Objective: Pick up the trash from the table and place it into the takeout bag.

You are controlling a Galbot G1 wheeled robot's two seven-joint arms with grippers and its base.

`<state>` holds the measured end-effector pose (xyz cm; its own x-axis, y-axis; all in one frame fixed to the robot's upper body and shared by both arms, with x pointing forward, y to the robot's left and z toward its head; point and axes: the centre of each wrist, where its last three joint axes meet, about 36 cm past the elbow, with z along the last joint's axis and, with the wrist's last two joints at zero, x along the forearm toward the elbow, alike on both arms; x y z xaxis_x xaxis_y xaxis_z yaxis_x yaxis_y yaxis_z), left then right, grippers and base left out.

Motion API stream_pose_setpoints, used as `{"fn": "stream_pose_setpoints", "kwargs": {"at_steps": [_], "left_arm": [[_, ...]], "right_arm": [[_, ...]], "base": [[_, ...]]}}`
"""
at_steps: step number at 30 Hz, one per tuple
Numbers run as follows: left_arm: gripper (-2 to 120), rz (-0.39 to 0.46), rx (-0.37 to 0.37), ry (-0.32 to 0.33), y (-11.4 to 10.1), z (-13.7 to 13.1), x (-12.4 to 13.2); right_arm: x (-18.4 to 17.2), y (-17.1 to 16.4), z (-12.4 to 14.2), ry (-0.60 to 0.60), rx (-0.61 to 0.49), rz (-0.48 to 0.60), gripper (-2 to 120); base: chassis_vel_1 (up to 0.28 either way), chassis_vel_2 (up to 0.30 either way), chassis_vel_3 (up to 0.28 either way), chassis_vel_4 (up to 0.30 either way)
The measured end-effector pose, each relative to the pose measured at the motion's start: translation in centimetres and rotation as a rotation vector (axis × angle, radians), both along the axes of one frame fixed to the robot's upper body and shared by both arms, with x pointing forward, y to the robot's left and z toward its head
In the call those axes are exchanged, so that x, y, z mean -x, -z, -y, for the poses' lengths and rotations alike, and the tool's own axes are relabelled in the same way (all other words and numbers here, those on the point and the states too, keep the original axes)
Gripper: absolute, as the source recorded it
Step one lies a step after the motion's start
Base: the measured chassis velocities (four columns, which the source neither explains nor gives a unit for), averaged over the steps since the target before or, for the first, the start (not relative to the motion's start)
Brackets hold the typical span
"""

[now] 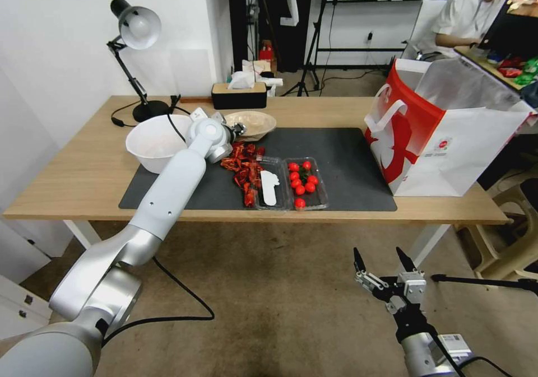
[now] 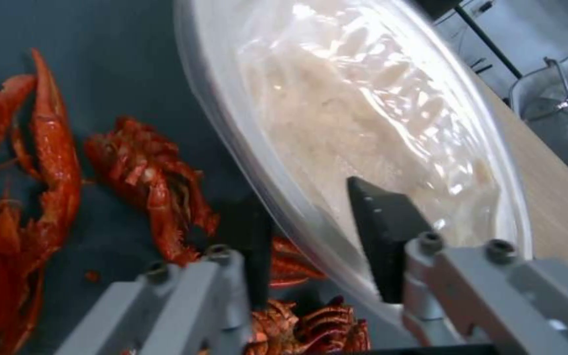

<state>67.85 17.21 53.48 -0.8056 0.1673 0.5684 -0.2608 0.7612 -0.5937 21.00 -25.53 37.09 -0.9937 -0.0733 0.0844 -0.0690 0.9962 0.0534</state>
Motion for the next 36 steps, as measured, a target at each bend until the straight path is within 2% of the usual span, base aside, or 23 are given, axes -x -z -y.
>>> {"fn": "stream_pose_setpoints", "kwargs": {"at_steps": [1,2,4,5,7,8,9,11,13,17,18,19,21,22,24,25,27,28,30,32,33,34,36], "left_arm": [[25,0.001,-0.001,0.000,0.0,0.0,0.0],[25,0.001,-0.001,0.000,0.0,0.0,0.0],[13,0.006,-0.001,0.002,-0.1,-0.1,0.1],[13,0.006,-0.001,0.002,-0.1,-0.1,0.1],[4,0.028,0.003,0.013,-0.3,-0.1,0.5],[4,0.028,0.003,0.013,-0.3,-0.1,0.5],[0,0.064,0.009,0.025,-0.6,-0.1,0.8],[0,0.093,0.017,0.037,-0.9,-0.1,1.0],[0,0.170,0.030,0.065,-2.1,0.2,1.5],[0,0.233,0.037,0.088,-3.4,0.8,1.7],[0,0.283,0.039,0.108,-4.4,1.5,2.0],[0,0.283,0.039,0.108,-4.4,1.5,2.0],[0,0.358,0.037,0.145,-6.0,3.5,2.2],[0,0.358,0.037,0.145,-6.0,3.5,2.2],[0,0.431,0.037,0.180,-8.1,6.5,1.9],[0,0.431,0.037,0.180,-8.1,6.5,1.9],[0,0.476,0.041,0.209,-10.0,9.0,1.7],[0,0.476,0.041,0.209,-10.0,9.0,1.7],[0,0.526,0.055,0.253,-12.4,11.8,1.8],[0,0.540,0.059,0.266,-13.0,12.6,1.9],[0,0.585,0.072,0.304,-14.8,14.7,2.2],[0,0.585,0.072,0.304,-14.8,14.7,2.2],[0,0.627,0.082,0.335,-15.9,16.7,2.5]], "right_arm": [[0.0,0.0,0.0,0.000,0.000,0.000,100],[0.0,0.0,0.0,0.000,0.000,0.000,100],[0.0,0.1,0.0,0.001,0.000,-0.001,100],[0.0,0.1,0.0,0.001,0.000,-0.001,100],[0.0,0.1,-0.1,0.002,0.000,-0.001,100],[0.0,0.1,-0.1,0.002,0.000,-0.001,100],[0.0,0.1,-0.1,0.003,-0.001,-0.001,100],[0.0,0.1,-0.1,0.003,-0.001,-0.001,100],[0.0,0.1,-0.2,0.004,-0.001,-0.001,100],[0.1,0.1,-0.3,0.004,0.001,0.001,100],[0.2,0.1,-0.4,0.004,0.004,0.001,100],[0.2,0.1,-0.4,0.004,0.004,0.001,100],[0.4,0.0,-0.5,0.005,0.007,0.000,100],[0.4,0.0,-0.5,0.005,0.007,0.000,100],[0.6,0.0,-0.7,0.005,0.012,-0.001,100],[0.6,0.0,-0.7,0.005,0.012,-0.001,100],[0.7,-0.2,-0.9,0.005,0.013,0.004,100],[0.7,-0.2,-0.9,0.005,0.013,0.004,100],[0.9,-0.4,-1.1,0.005,0.015,0.007,100],[0.9,-0.4,-1.1,0.006,0.016,0.006,100],[1.2,-0.5,-1.2,0.009,0.018,0.003,100],[1.2,-0.5,-1.2,0.009,0.018,0.003,100],[1.4,-0.5,-1.2,0.014,0.019,0.000,100]], "base": [[0.000,0.000,0.000,0.000],[0.000,0.000,0.000,0.000],[0.000,0.000,0.000,0.000],[0.000,0.000,0.000,0.000],[0.000,0.000,0.000,0.000],[0.000,0.000,0.000,0.000],[0.000,0.000,0.000,0.000],[0.000,0.000,0.000,0.000],[0.000,0.000,0.000,0.000],[0.000,0.000,0.000,0.000],[0.000,0.000,0.000,0.000],[0.000,0.000,0.000,0.000],[0.000,0.000,0.000,0.000],[0.000,0.000,0.000,0.000],[0.000,0.000,0.000,0.000],[0.000,0.000,0.000,0.000],[0.000,0.000,0.000,0.000],[0.000,0.000,0.000,0.000],[0.000,0.000,0.000,0.000],[0.000,0.000,0.000,0.000],[0.000,0.000,0.000,0.000],[0.000,0.000,0.000,0.000],[0.000,0.000,0.000,0.000]]}}
